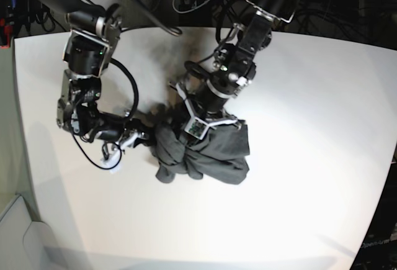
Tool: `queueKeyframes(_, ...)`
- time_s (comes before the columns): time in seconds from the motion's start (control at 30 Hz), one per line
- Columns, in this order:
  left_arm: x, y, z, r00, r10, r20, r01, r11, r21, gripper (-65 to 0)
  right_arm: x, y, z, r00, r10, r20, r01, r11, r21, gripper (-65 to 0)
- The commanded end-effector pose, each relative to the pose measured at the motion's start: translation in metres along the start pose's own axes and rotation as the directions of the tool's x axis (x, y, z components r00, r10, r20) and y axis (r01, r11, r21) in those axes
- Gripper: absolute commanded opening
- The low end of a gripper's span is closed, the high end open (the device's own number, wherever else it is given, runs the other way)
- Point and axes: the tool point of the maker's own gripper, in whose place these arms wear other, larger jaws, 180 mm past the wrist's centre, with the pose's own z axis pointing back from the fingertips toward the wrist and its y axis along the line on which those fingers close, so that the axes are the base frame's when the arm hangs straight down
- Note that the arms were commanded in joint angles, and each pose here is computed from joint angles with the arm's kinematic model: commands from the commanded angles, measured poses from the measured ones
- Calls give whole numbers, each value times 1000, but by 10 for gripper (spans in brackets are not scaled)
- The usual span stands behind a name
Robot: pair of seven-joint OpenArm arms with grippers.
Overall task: Layout the t-shirt on the table in an organized manner, then fold the t-shirt properly
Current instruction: 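Hold the bundle with both grippers and pull them apart to stretch it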
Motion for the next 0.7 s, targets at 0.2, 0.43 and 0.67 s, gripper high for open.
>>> queueKeyframes(0.2, 24, 9, 15, 996, -21, 87, 19, 1000, 16, -642, 24, 7, 5, 998, 24, 54, -25, 1000, 10, -650)
queueKeyframes(0.43, 11, 37, 43, 997, -13, 80, 6, 997, 82, -643, 25, 4, 5, 997, 15, 72, -16, 1000, 6, -650)
queueKeyframes(0.67, -2, 64, 82, 997, -30, 69, 19, 988, 152, -643, 29, 4, 5, 995, 10, 97, -11, 1000, 6, -650)
